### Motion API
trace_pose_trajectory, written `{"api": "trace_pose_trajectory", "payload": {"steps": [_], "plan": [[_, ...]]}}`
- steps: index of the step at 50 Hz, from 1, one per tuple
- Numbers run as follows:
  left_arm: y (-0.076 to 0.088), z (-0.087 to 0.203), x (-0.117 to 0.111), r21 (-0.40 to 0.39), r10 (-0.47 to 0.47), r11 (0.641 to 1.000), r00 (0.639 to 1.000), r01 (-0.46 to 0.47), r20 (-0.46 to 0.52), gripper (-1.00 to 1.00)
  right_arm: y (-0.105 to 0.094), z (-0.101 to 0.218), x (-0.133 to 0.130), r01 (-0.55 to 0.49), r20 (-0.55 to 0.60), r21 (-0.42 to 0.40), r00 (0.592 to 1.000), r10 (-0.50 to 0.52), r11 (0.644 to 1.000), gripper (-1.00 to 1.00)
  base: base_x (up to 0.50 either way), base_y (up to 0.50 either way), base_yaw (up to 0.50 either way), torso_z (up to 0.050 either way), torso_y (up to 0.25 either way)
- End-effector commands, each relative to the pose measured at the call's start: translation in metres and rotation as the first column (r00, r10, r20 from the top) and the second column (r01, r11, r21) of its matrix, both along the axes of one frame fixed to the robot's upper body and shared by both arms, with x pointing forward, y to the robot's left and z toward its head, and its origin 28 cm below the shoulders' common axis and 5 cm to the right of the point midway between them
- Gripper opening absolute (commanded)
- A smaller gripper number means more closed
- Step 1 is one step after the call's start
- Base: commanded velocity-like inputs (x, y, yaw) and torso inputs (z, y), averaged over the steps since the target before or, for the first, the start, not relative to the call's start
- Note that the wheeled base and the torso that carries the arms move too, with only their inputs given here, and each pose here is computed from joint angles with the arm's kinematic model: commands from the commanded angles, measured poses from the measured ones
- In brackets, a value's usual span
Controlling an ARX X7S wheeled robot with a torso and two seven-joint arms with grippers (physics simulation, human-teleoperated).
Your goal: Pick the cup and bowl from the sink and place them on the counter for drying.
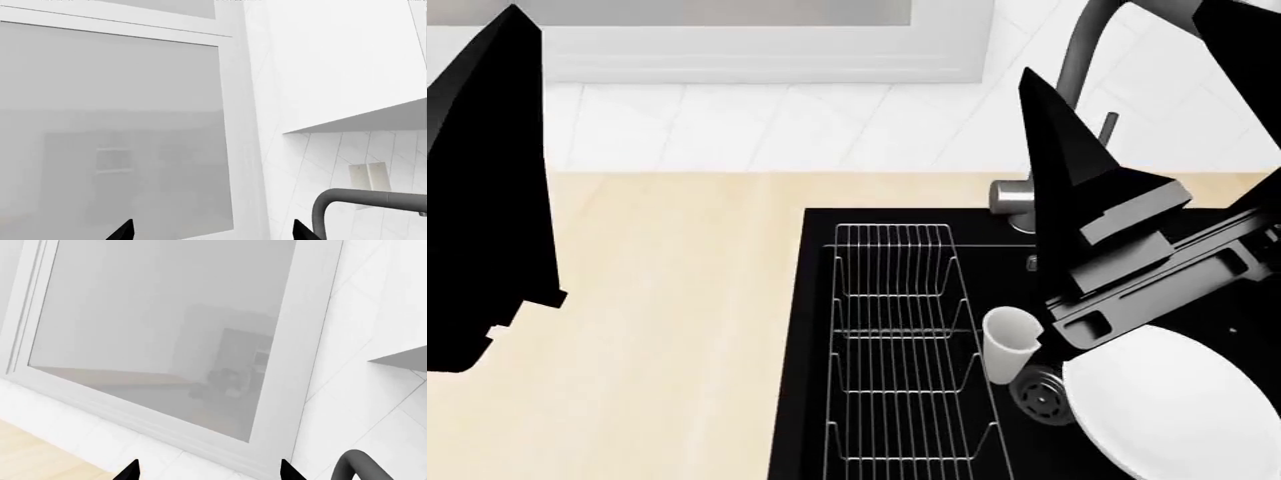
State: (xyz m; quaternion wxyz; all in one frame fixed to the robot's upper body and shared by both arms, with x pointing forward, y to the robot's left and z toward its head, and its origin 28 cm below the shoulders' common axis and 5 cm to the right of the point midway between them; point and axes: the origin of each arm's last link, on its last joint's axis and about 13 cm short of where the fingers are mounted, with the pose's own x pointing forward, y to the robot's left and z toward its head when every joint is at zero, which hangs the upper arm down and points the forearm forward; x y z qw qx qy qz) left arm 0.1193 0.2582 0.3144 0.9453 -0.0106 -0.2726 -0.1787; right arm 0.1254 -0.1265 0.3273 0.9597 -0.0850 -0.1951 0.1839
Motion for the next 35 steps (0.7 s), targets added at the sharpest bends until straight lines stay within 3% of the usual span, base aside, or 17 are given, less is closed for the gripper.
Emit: {"api": "trace_pose_trajectory", "payload": {"steps": [1, 14, 35], "plan": [[0.000, 0.001, 0.000, 0.000, 0.000, 1.000, 1.000, 0.000, 0.007, 1.00, 0.000, 0.000, 0.000, 0.002, 0.001, -0.003, 1.000, -0.002, 1.000, 1.00, 0.39, 0.00, 0.00, 0.000, 0.000], [0.000, 0.000, 0.000, 0.000, 0.000, 1.000, 1.000, 0.000, 0.006, 1.00, -0.001, -0.001, 0.001, 0.005, -0.001, -0.006, 1.000, -0.005, 1.000, 1.00, 0.39, 0.00, 0.00, 0.000, 0.000], [0.001, 0.001, 0.000, -0.002, 0.006, 1.000, 1.000, -0.006, 0.007, 1.00, -0.014, -0.016, -0.004, 0.032, -0.155, -0.159, 0.986, -0.057, 0.987, 1.00, 0.00, 0.00, 0.00, 0.000, 0.000]]}}
